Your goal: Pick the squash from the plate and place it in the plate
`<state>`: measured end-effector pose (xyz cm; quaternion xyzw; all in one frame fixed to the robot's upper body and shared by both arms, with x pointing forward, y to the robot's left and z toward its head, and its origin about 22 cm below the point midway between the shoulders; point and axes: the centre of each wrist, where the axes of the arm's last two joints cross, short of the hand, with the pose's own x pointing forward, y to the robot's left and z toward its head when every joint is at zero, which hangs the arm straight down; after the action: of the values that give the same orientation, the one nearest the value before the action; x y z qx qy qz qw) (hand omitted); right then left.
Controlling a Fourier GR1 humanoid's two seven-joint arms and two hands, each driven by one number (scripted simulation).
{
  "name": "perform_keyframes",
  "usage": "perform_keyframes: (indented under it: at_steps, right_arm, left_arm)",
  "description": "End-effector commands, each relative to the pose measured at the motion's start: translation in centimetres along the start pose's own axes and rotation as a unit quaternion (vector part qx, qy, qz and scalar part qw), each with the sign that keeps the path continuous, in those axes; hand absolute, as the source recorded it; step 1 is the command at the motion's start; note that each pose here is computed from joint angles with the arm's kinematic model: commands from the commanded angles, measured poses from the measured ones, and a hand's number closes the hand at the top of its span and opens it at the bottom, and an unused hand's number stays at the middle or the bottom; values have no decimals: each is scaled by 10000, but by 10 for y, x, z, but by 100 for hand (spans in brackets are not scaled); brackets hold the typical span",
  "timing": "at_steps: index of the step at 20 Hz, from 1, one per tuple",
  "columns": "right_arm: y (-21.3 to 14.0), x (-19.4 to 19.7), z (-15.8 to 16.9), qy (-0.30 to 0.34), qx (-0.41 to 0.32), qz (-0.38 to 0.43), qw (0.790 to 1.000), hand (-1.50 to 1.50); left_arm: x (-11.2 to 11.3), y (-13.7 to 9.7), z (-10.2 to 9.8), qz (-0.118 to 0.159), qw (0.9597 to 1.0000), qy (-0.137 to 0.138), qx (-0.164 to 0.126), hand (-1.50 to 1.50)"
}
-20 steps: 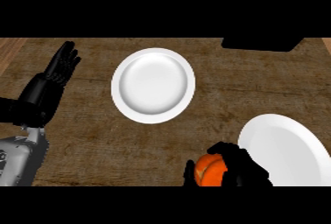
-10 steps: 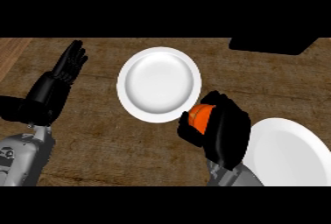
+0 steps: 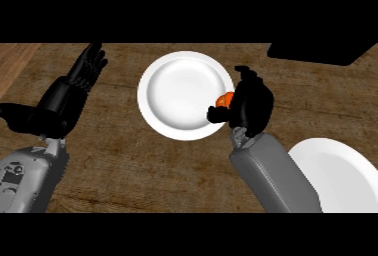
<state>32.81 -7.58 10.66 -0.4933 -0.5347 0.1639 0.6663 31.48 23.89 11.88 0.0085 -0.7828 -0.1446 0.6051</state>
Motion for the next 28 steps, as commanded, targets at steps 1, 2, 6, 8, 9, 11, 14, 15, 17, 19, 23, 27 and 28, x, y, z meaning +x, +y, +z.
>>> perform_keyframes:
  at_steps: [1,2,6,8,9,11,14,15,17,19,23,27,28]
  right_arm:
    - [9,18,-13,585,-9,-911,9941,-150]
    - [4,23,-24,572,-204,-1045,9927,-150]
    - [4,38,-31,302,-728,-1682,9826,-150]
    - [7,34,-38,363,-978,-2034,9735,-150]
    - [1,46,-38,295,-1016,-2276,9680,-150]
    - [4,49,-41,286,-1059,-2550,9607,-150]
    - [12,49,-39,350,-1229,-2939,9472,-150]
    - [14,51,-38,403,-1315,-3030,9430,-150]
    - [19,50,-30,455,-1250,-3237,9368,-150]
    - [36,33,-21,414,-1356,-3271,9343,-150]
    - [25,30,3,259,-1192,-3551,9268,-150]
    - [46,-5,35,124,-1174,-3491,9296,-150]
    - [31,-6,26,214,-1266,-3381,9323,-150]
  left_arm:
    - [-2,-1,-3,-8,10000,63,-17,0]
    - [-1,-7,-1,-22,10000,40,-38,0]
    - [3,-4,-5,51,10000,19,-71,0]
    - [-3,-5,-1,53,10000,70,44,0]
    - [-5,-1,1,-21,9999,117,-36,0]
    - [-3,-2,-1,-29,9999,117,-10,0]
    - [-7,13,-2,-15,9996,251,137,0]
    - [-11,7,-4,2,9995,275,153,0]
    - [-21,1,12,-75,9991,351,223,0]
    - [-12,20,7,-119,9987,287,395,0]
    - [-21,34,21,-119,9973,415,592,0]
    - [-33,46,31,-157,9969,460,621,0]
    - [-21,29,30,-125,9971,421,618,0]
